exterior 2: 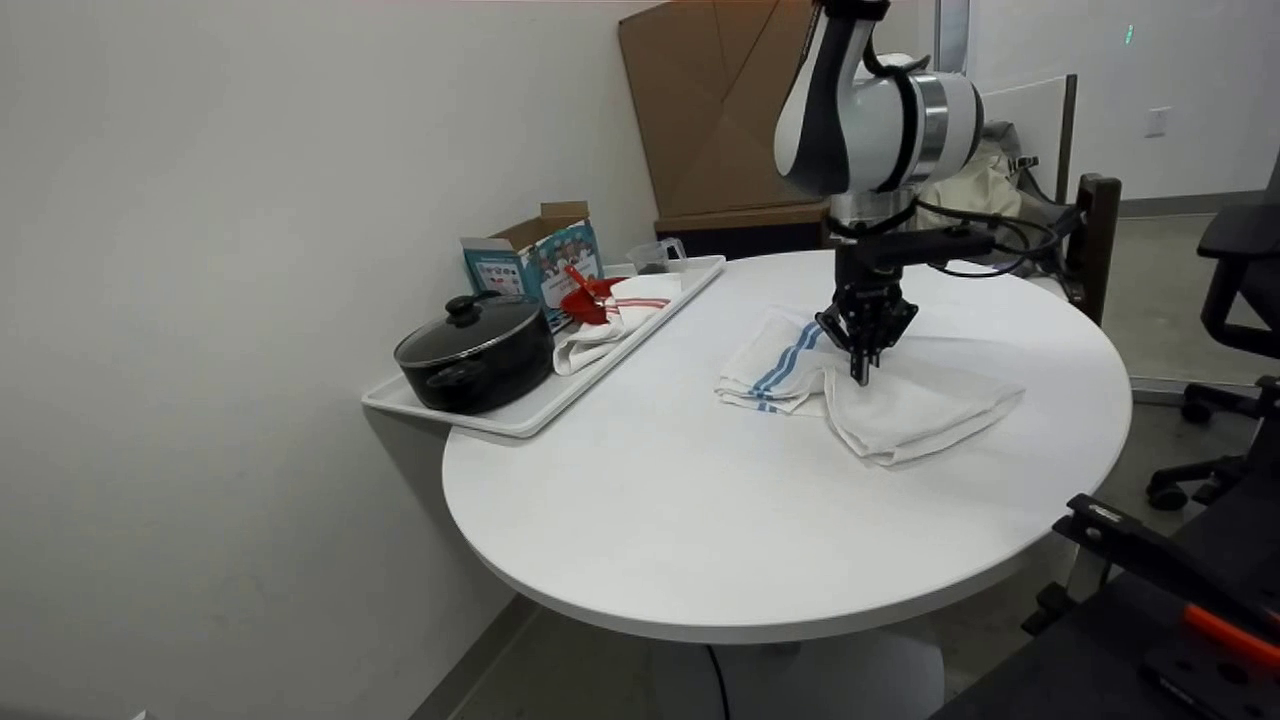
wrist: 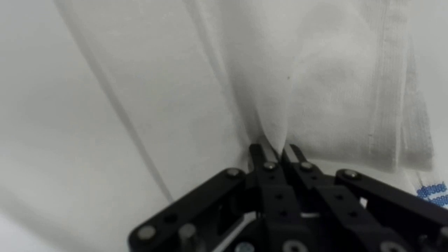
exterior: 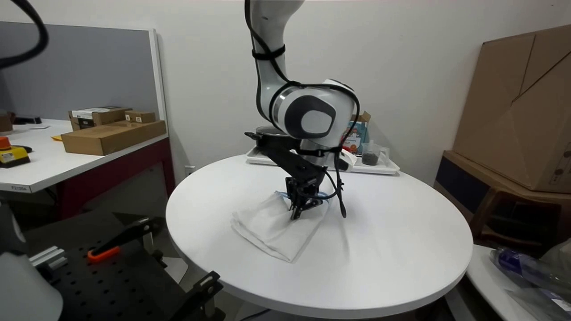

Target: Wipe the table top with the white and blue towel

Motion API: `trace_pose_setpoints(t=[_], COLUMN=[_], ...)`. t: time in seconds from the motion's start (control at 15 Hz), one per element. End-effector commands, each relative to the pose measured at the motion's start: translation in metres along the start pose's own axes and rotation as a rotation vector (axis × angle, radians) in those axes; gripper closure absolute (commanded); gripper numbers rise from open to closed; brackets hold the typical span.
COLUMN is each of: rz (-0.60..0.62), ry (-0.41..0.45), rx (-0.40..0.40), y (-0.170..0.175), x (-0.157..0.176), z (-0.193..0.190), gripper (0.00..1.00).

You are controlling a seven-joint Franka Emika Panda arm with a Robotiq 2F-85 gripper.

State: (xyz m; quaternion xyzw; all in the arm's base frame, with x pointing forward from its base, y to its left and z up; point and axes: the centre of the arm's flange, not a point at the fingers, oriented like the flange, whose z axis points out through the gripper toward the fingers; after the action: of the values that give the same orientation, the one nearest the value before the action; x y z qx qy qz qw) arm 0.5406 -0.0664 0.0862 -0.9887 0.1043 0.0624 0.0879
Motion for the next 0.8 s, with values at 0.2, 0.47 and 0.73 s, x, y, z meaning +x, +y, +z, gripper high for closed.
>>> trace_pose_setpoints(t=[0.2,0.47,0.73], rz=[0.031,0.015,0.016], ry=[-0.038,-0.113,-0.083], rx=[0.017,-0.013,-0.011], y=[0.004,-0.001,0.007], x=[0.013,0.007,0.005], z=[0.007,-0.008,-0.06], gripper=[0.54,0.26,0.01])
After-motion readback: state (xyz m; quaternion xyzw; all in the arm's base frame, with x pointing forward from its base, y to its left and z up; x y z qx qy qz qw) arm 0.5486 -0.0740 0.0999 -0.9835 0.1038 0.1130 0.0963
